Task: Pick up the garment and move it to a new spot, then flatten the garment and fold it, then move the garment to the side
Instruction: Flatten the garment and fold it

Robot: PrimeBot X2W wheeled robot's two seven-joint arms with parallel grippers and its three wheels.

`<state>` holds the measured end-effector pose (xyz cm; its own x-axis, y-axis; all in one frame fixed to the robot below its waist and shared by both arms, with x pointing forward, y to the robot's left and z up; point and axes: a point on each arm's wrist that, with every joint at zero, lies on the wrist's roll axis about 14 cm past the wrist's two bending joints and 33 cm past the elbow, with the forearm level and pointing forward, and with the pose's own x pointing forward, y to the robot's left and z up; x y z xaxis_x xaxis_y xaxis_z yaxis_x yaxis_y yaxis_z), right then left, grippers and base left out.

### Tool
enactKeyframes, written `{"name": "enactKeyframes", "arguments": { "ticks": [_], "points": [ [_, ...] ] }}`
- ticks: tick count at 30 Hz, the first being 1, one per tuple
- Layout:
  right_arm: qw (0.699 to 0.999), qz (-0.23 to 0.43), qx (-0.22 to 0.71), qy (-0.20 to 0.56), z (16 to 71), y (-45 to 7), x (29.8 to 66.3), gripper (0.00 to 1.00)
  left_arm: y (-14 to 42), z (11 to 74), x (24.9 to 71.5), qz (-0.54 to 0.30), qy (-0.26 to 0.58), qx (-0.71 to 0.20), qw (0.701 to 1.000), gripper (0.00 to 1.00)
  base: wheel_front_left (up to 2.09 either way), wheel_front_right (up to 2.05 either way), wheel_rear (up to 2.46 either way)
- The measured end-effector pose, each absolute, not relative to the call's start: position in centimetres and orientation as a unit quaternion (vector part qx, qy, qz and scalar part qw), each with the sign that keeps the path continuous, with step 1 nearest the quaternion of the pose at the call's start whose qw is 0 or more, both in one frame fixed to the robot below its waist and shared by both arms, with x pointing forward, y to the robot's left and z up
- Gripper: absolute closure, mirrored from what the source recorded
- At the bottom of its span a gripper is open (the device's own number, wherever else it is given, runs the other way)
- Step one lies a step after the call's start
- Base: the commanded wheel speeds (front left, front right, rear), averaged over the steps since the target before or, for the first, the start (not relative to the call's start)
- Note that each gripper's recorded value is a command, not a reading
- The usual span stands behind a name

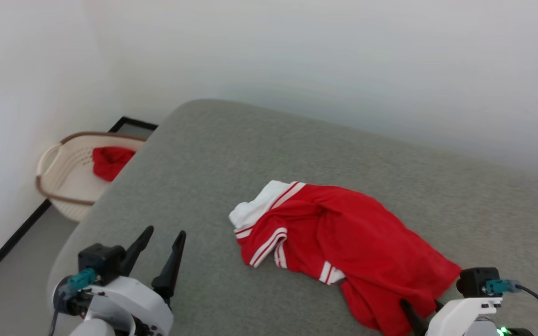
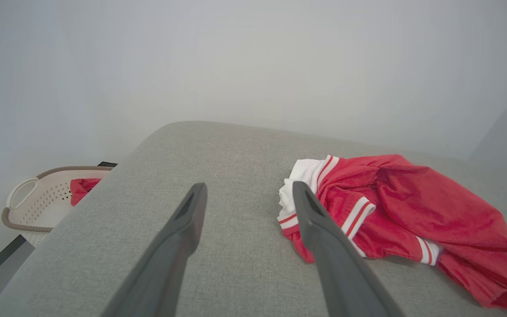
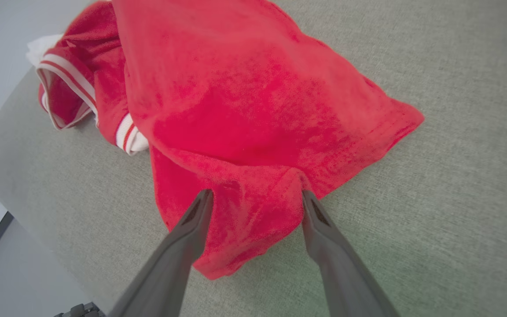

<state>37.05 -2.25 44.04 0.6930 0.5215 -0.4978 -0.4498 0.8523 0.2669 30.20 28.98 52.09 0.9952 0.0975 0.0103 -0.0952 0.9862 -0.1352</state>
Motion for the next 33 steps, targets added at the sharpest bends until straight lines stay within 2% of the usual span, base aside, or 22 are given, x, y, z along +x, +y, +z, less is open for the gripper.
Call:
{"name": "enactKeyframes", "arguments": {
  "ticks": [6, 7, 8, 9, 19, 25, 33],
  "points": [
    [0.901, 0.280, 0.026, 0.331, 41.8, -0.6, 37.6, 0.00, 29.8, 51.2, 29.6, 0.071, -0.003, -0.077, 0.994, 0.00, 0.00, 0.00, 0.00],
    [0.898, 0.280, 0.023, 0.340, 41.2, -0.5, 37.6, 0.33, 30.0, 51.1, 29.5, 0.076, -0.002, -0.077, 0.994, 0.00, 0.00, 0.00, 0.00],
    [0.895, 0.281, 0.020, 0.346, 40.8, -0.3, 37.6, 0.84, 30.2, 51.0, 29.4, 0.078, -0.001, -0.078, 0.994, 0.00, 0.00, 0.00, 0.00],
    [0.894, 0.282, 0.019, 0.347, 40.6, -0.1, 37.8, 1.00, 30.2, 50.9, 29.4, 0.081, -0.001, -0.079, 0.994, 0.00, 0.00, 0.00, 0.00],
    [0.900, 0.288, 0.027, 0.327, 41.8, 1.1, 39.9, 1.00, 31.2, 50.8, 29.1, 0.098, -0.006, -0.074, 0.992, 0.00, 0.00, 0.00, 0.00],
    [0.923, 0.279, 0.020, 0.263, 45.8, 0.8, 43.4, 1.00, 30.6, 50.7, 28.8, 0.093, -0.010, -0.077, 0.993, 0.00, 0.00, 0.00, 0.00],
    [0.939, 0.269, 0.007, 0.215, 48.4, 0.3, 47.6, 1.00, 29.2, 50.6, 29.5, 0.080, -0.012, -0.081, 0.993, 0.00, 0.00, 0.00, 0.00]
  ]
}}
